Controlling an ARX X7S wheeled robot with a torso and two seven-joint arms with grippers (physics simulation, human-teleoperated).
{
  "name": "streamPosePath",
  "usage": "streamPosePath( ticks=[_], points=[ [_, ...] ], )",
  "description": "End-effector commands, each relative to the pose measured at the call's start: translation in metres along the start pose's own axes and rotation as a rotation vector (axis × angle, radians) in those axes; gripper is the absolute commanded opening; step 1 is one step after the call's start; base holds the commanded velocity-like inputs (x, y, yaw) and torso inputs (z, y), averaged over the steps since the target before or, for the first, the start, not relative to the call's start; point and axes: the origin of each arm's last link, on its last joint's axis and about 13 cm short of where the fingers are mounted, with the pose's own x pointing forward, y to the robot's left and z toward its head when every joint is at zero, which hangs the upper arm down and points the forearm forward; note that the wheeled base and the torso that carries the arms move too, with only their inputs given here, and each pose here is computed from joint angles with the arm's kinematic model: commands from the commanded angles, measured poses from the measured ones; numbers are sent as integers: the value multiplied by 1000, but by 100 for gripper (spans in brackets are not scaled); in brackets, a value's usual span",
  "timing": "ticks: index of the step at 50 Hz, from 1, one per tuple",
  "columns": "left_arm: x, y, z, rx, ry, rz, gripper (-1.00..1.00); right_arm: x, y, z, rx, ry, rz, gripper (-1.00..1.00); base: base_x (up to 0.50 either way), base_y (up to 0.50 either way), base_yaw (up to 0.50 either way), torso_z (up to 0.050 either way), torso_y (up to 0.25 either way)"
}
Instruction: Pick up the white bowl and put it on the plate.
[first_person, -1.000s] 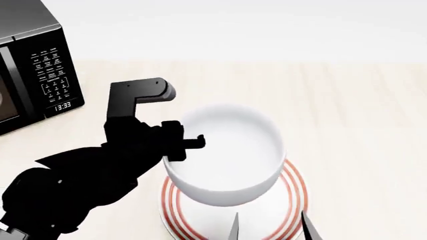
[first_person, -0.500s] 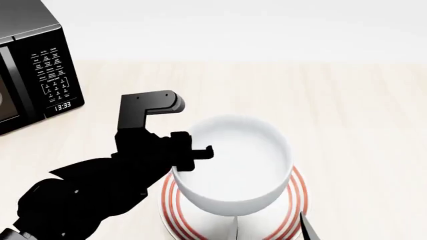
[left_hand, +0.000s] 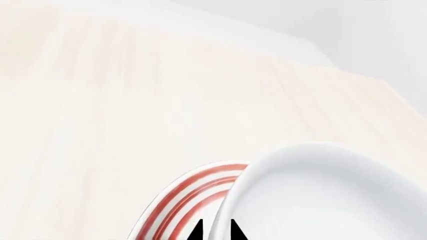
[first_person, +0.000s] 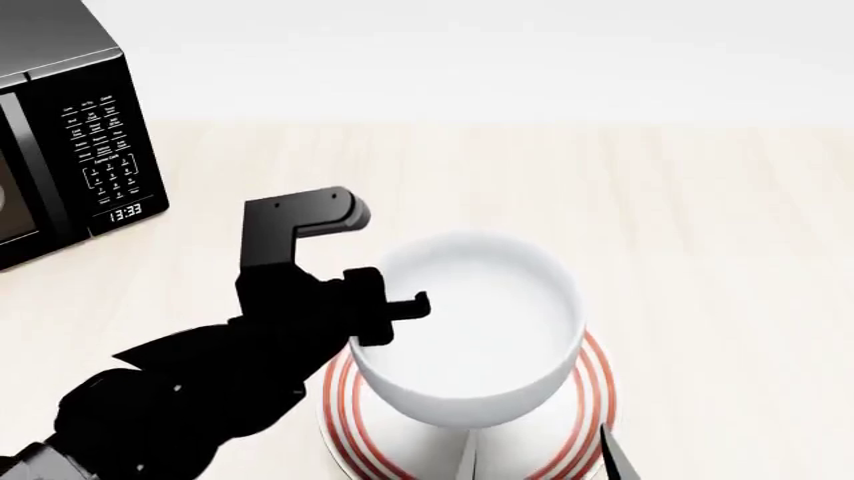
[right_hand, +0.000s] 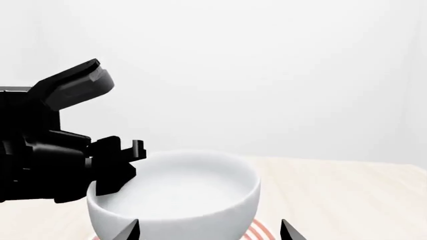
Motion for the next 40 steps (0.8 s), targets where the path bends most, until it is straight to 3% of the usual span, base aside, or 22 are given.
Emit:
streamPosePath(
  ticks=[1,40],
  points=[
    [3,-9,2,-36,-23,-32,-100,2,-1,1,-11,-16,-2,100,0,0,0,0,0],
    [4,-12,-17,-35,-21,-49,-100,2,-1,1,-8,-15,0,100,0,0,0,0,0]
  ],
)
